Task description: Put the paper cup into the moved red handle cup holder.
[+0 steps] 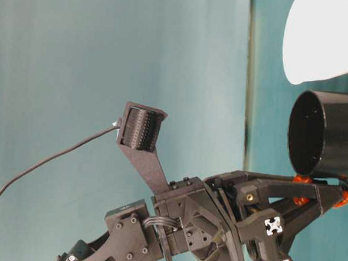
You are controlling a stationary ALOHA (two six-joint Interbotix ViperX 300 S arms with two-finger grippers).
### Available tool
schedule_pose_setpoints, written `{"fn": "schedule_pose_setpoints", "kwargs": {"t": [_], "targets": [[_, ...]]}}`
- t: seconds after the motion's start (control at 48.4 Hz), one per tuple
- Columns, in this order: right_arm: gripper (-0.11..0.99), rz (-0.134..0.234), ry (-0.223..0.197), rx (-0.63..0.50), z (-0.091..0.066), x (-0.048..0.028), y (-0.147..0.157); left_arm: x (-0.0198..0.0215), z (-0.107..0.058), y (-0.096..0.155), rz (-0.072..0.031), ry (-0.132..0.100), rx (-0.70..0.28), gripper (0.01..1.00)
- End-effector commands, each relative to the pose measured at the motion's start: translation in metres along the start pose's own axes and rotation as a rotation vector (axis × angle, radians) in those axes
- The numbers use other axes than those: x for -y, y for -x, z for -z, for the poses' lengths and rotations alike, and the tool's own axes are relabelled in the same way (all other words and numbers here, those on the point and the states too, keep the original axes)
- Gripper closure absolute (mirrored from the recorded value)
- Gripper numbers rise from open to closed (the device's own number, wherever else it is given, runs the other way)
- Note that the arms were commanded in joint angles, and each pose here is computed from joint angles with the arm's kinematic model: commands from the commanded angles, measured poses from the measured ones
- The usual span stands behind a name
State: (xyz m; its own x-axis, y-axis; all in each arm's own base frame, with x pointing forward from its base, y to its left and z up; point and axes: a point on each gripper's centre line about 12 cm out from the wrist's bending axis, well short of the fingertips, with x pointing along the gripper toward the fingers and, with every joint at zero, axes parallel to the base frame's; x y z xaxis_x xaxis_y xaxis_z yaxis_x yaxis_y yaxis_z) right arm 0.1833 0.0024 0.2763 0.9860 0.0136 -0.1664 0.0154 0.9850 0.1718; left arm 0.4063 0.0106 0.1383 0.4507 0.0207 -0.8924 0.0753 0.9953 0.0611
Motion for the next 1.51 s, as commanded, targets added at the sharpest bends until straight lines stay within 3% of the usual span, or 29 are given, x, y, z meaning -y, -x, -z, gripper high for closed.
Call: {"fn": "schedule_pose_setpoints", "kwargs": {"t": [0.0, 0.268, 0.31, 0.434, 0.516, 0.743, 0.909, 1.136, 1.301, 1.487], "targets": [[0.99, -0.004, -0.01, 0.007, -0.003, -0.0012, -0.001, 0.0009, -0.003, 0.003, 0.0, -0.004, 0.015, 0.737], [0.99, -0.004, -0.01, 0.007, -0.003, -0.0012, -0.001, 0.0013, 0.001, 0.002, 0.0, 0.01, 0.006, 0.716], [0.99, -0.004, -0.01, 0.007, -0.003, -0.0012, -0.001, 0.0013, 0.001, 0.002, 0.0, 0.01, 0.008, 0.631], [0.99, -0.005, -0.01, 0.009, -0.004, -0.0012, -0.001, 0.0012, -0.001, 0.001, -0.001, 0.011, 0.026, 0.236], [0.99, -0.005, -0.012, 0.009, -0.004, -0.0012, -0.001, 0.0011, -0.002, 0.001, -0.002, 0.01, 0.04, 0.071], [0.99, -0.006, -0.025, 0.007, -0.003, -0.0014, -0.001, 0.001, -0.002, 0.002, -0.003, 0.0, 0.043, 0.097], [0.99, -0.006, -0.025, 0.004, -0.003, -0.0014, -0.001, 0.0015, 0.003, 0.013, -0.001, 0.008, 0.02, 0.096], [0.99, 0.001, -0.025, -0.033, 0.0, -0.0008, 0.003, 0.0027, 0.001, 0.083, -0.014, 0.003, 0.165, 0.097], [0.99, 0.001, -0.025, -0.033, -0.002, -0.0013, 0.008, 0.0071, 0.01, 0.128, -0.018, -0.01, 0.268, 0.097], [0.99, 0.006, -0.029, -0.054, 0.0, -0.0007, 0.007, 0.0103, 0.027, 0.153, -0.02, -0.013, 0.321, 0.097]]}}
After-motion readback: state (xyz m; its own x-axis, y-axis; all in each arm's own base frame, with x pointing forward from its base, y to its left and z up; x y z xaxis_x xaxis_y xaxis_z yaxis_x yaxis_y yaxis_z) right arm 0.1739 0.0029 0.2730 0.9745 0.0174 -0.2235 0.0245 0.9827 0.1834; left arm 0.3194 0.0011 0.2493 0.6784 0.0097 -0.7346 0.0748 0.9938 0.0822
